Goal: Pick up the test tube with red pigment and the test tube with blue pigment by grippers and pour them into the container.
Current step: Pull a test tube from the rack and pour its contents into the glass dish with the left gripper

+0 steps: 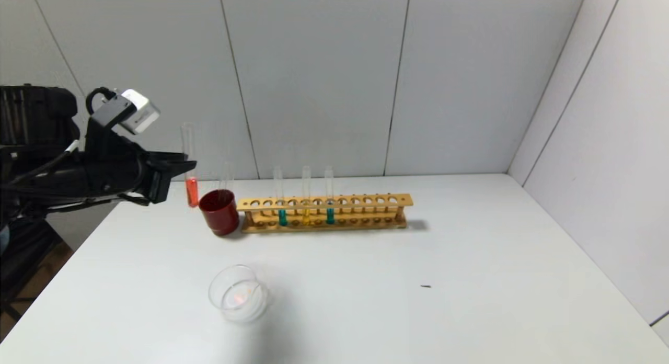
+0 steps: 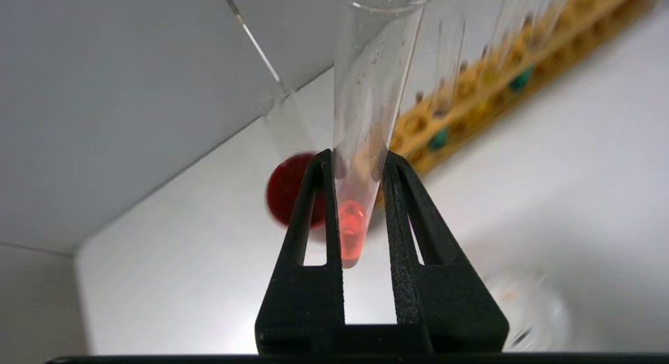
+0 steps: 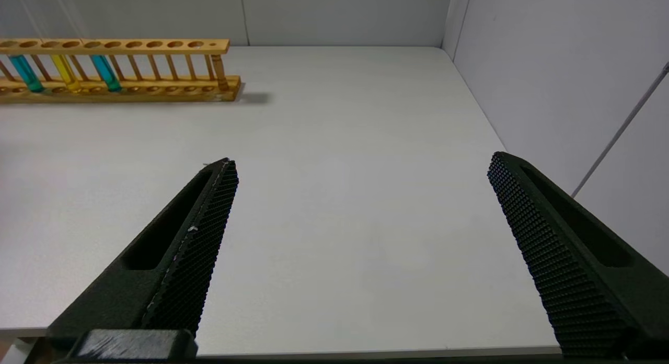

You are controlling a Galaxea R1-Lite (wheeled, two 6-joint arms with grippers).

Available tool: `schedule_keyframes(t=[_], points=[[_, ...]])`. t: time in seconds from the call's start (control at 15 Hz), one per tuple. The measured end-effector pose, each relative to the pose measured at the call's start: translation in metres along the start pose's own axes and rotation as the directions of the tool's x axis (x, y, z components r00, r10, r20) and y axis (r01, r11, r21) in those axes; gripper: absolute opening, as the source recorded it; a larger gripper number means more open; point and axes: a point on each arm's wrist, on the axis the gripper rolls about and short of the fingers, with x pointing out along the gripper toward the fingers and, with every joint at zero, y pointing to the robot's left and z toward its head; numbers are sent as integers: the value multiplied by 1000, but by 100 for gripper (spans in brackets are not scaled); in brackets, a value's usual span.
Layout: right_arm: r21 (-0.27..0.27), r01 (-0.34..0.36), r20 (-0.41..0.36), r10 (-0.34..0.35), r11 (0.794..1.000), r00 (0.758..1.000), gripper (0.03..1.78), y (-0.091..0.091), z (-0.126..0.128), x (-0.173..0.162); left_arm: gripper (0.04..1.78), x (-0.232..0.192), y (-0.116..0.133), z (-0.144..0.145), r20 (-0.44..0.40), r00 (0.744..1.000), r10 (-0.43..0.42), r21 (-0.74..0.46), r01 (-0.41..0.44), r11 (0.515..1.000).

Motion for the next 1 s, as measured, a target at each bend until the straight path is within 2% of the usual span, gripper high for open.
schedule_keyframes(t=[0.27, 0.47, 0.73, 0.87, 1.0], points=[[0, 0, 0, 0, 1000, 1000, 175, 0, 0, 0, 30, -11, -2, -22, -36, 999, -32, 265, 41, 963], [0, 0, 0, 0, 1000, 1000, 175, 0, 0, 0, 30, -11, -11, -34, -15, 987, -159, 387, 153, 909], [0, 0, 0, 0, 1000, 1000, 175, 0, 0, 0, 30, -10, -21, -54, -59, 975, -214, 513, 213, 832], [0, 0, 0, 0, 1000, 1000, 175, 0, 0, 0, 30, -11, -20, -62, -83, 974, -210, 593, 218, 775], [0, 0, 0, 0, 1000, 1000, 175, 0, 0, 0, 30, -10, -15, -70, -104, 975, -195, 684, 212, 698]])
